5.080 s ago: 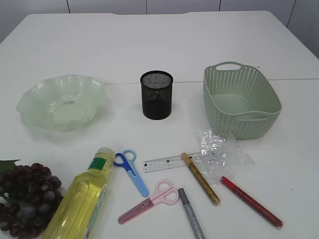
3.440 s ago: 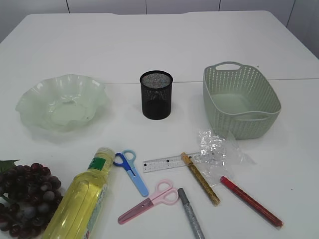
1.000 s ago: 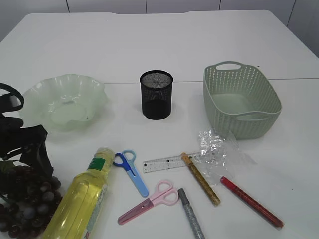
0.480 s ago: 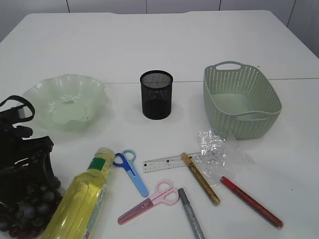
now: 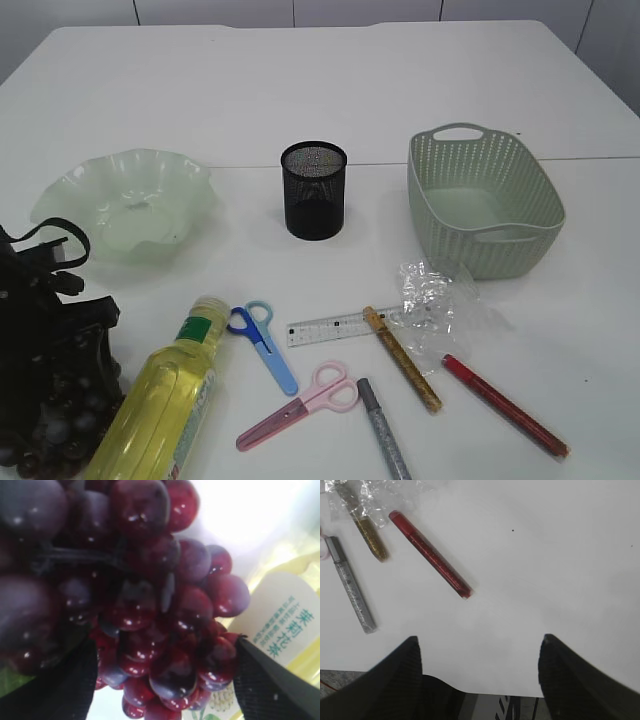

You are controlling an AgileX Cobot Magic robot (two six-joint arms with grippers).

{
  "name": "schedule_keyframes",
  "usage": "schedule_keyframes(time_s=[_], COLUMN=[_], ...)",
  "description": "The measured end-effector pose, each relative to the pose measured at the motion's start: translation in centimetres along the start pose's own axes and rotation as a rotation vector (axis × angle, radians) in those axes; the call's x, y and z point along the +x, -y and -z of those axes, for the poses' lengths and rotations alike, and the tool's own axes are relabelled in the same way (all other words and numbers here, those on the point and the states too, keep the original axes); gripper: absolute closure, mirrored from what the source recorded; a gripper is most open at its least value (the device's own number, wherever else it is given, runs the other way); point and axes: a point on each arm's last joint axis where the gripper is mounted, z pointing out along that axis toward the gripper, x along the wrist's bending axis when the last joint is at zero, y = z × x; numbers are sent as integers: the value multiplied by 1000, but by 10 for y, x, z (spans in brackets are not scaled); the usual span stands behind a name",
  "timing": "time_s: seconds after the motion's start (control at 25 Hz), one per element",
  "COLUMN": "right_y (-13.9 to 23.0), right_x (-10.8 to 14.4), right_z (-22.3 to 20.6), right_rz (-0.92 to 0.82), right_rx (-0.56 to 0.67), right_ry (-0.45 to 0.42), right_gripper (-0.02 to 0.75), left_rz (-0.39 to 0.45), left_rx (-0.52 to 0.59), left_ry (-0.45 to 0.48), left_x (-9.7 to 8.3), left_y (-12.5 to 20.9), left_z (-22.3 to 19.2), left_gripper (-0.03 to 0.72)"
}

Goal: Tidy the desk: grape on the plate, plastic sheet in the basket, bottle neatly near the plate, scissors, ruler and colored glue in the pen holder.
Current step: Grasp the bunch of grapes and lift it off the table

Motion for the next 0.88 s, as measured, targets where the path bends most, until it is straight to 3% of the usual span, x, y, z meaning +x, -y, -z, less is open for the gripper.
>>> schedule_keyframes(time_s=[0.24, 0.36, 0.6, 0.72, 0.88], right_y=[0, 0, 0, 0, 0], right_x=[0, 0, 0, 0, 0], right_z=[0, 0, 0, 0, 0], right_rz=[0, 0, 0, 0, 0], right_rx=[0, 0, 0, 0, 0], right_ry=[0, 0, 0, 0, 1], right_gripper=[206, 206, 206, 206, 206], left_rz=[7, 12, 12, -12, -27], left_rx=[-20, -15, 22, 22, 26], left_ry=[6, 6, -14, -39, -56], left_x=[-1, 0, 1, 3, 4], left_y=[-4, -5, -7, -7, -7], left_z=[-3, -6, -13, -13, -13], left_gripper=[165, 256, 505, 580, 596])
